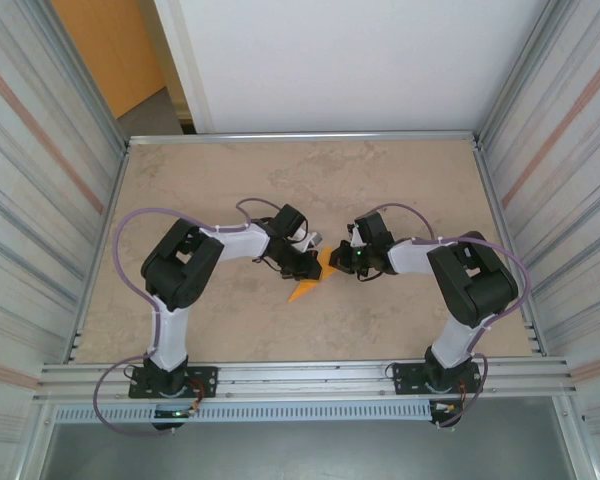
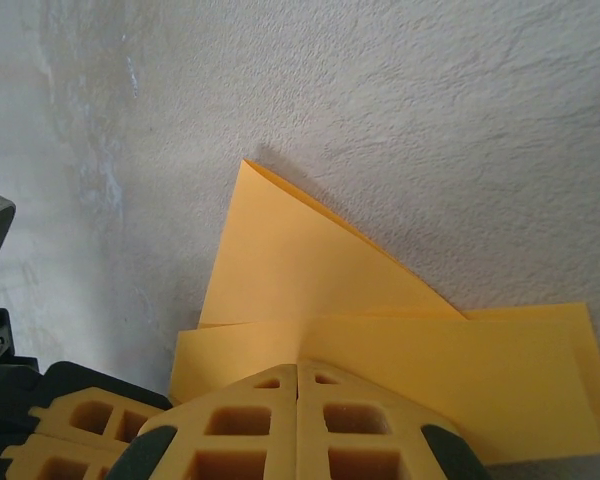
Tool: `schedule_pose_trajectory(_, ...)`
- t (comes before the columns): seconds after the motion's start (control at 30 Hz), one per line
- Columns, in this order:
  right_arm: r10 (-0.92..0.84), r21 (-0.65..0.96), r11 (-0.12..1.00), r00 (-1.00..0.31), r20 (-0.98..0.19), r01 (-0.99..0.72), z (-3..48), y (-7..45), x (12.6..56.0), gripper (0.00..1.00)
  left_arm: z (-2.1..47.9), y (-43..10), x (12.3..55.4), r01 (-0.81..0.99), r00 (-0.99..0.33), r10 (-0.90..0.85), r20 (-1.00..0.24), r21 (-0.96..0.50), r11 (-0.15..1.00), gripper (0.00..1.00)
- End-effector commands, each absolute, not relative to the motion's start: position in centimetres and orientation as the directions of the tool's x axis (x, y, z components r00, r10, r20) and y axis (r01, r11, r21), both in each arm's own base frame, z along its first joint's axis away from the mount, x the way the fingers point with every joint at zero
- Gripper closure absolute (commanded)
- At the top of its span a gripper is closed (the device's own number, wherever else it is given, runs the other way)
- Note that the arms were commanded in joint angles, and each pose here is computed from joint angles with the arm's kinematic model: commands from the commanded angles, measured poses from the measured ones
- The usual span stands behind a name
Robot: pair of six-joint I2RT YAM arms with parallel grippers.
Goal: Fold a paper plane with a square sheet of paper (pick it up from the middle)
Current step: Fold the wing for the fifth time at the center of the table.
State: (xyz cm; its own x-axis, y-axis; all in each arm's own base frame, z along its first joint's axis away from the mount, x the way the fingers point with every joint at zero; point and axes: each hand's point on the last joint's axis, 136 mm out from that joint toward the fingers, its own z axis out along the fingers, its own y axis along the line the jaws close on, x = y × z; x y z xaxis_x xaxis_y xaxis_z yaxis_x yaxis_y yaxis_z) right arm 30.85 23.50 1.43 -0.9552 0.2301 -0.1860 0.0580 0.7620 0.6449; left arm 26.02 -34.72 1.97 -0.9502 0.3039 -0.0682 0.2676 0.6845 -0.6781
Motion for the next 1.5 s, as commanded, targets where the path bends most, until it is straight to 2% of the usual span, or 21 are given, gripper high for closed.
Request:
schedule_pose_trajectory(0.0, 0.225, 0.484, 0.861, -0.970, -0.088, 0.156, -3.2, 20.3, 28.2, 0.96, 0.2, -33.2, 24.7, 0.250, -0.946, 0.324, -0.002, -0.641, 0.726, 0.93)
schedule_pose_trajectory(0.5, 0.250, 0.389, 0.897, -0.967, -0.049, 0.212, -5.0, 18.7, 27.7, 0.97, -1.5, -28.9, 20.0, 0.203, -0.948, 0.308, 0.085, -0.586, 0.785, 0.95)
schedule_pose_trajectory(1.47, 0.253, 0.341, 0.912, -0.967, -0.031, 0.227, -5.8, 18.2, 27.4, 0.97, -3.5, -23.4, 12.9, 0.111, -0.945, 0.250, 0.210, -0.515, 0.850, 0.97)
